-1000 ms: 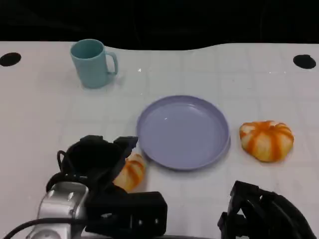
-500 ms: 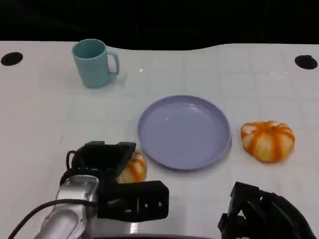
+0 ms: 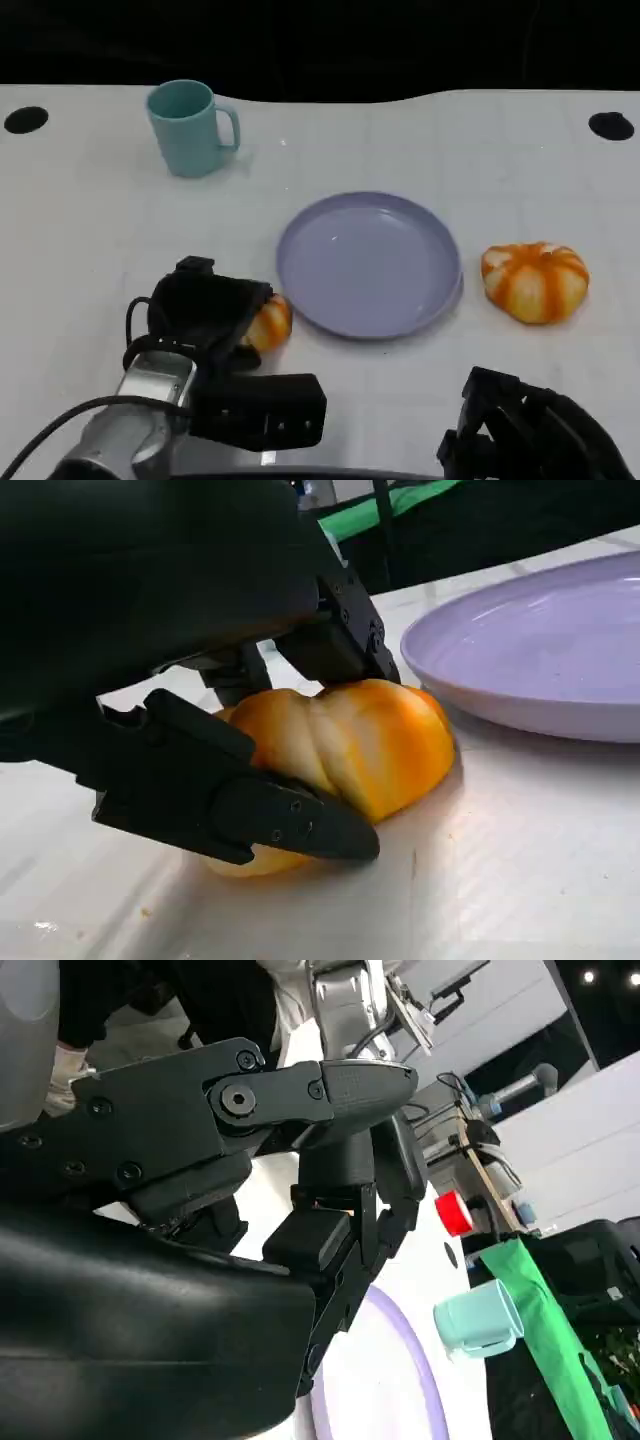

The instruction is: Grasp the bread from the table and place it into the plate.

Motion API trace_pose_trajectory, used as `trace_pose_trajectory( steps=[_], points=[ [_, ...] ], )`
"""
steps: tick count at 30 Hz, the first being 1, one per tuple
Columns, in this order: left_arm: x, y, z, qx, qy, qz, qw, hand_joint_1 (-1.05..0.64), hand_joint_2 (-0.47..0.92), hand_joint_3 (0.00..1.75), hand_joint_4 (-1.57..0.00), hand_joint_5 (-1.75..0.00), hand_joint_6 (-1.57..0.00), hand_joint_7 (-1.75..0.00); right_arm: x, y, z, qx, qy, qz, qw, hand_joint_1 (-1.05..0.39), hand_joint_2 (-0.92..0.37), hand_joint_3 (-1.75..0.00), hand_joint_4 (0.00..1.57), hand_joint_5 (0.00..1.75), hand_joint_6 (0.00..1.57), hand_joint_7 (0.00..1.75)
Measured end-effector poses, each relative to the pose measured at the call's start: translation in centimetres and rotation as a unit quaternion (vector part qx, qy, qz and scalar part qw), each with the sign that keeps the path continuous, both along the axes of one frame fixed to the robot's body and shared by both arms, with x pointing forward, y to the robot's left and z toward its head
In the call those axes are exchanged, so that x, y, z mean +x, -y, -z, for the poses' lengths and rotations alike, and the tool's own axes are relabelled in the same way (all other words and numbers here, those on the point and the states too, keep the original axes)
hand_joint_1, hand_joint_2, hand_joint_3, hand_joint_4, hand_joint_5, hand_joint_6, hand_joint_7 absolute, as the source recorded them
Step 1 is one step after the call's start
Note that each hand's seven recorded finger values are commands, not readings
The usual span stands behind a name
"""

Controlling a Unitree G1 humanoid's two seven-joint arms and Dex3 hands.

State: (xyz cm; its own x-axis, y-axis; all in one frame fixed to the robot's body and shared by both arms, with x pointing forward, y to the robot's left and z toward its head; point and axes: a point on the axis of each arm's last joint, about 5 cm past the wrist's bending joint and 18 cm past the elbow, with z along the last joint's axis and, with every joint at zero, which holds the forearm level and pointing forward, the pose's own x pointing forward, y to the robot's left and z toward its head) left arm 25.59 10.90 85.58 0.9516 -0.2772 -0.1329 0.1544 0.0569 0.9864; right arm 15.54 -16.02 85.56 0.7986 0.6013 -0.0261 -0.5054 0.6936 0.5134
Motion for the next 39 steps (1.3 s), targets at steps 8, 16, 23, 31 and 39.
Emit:
trace_pose_trajectory(
  steps=[8, 16, 23, 31, 39],
  points=[
    [-0.3, -0.3, 0.2, 0.005, 0.034, 0.005, 0.999, -0.31, 0.92, 0.28, -0.83, -1.75, -0.71, -1.16, 0.0, 0.0, 0.0, 0.0, 0.0, 0.001, 1.0, -0.7, -0.92, -0.25, 0.86, 1.62, 0.77, 1.36],
    [-0.6, -1.5, -0.7, -0.002, 0.058, -0.021, 0.998, -0.27, 0.92, 0.23, -0.83, -1.75, -0.76, -1.12, 0.0, 0.0, 0.01, 0.0, 0.0, 0.0, 1.0, -0.71, -0.92, -0.24, 0.86, 1.6, 0.78, 1.35],
    [-0.5, -2.4, -1.3, -0.053, 0.115, -0.032, 0.991, -0.16, 0.88, 0.16, -0.87, -1.75, -0.77, -1.3, 0.0, 0.0, 0.05, 0.001, -0.002, 0.0, 1.0, -0.71, -0.92, -0.23, 0.86, 1.6, 0.78, 1.35],
    [-0.3, -2.4, -1.8, -0.117, 0.163, -0.03, 0.979, -0.13, 0.5, 0.85, -0.85, -1.75, -0.65, -1.74, 0.2, -0.1, 0.31, 0.003, -0.009, 0.0, 1.0, -0.71, -0.92, -0.22, 0.86, 1.59, 0.78, 1.35],
    [0.1, -1.5, -2.4, -0.153, 0.195, -0.008, 0.969, -0.08, 0.38, 1.0, -0.9, -1.75, -0.7, -1.75, 0.2, -0.1, 0.33, 0.0, -0.008, -0.002, 1.0, -0.71, -0.92, -0.23, 0.86, 1.61, 0.77, 1.38]
  ],
)
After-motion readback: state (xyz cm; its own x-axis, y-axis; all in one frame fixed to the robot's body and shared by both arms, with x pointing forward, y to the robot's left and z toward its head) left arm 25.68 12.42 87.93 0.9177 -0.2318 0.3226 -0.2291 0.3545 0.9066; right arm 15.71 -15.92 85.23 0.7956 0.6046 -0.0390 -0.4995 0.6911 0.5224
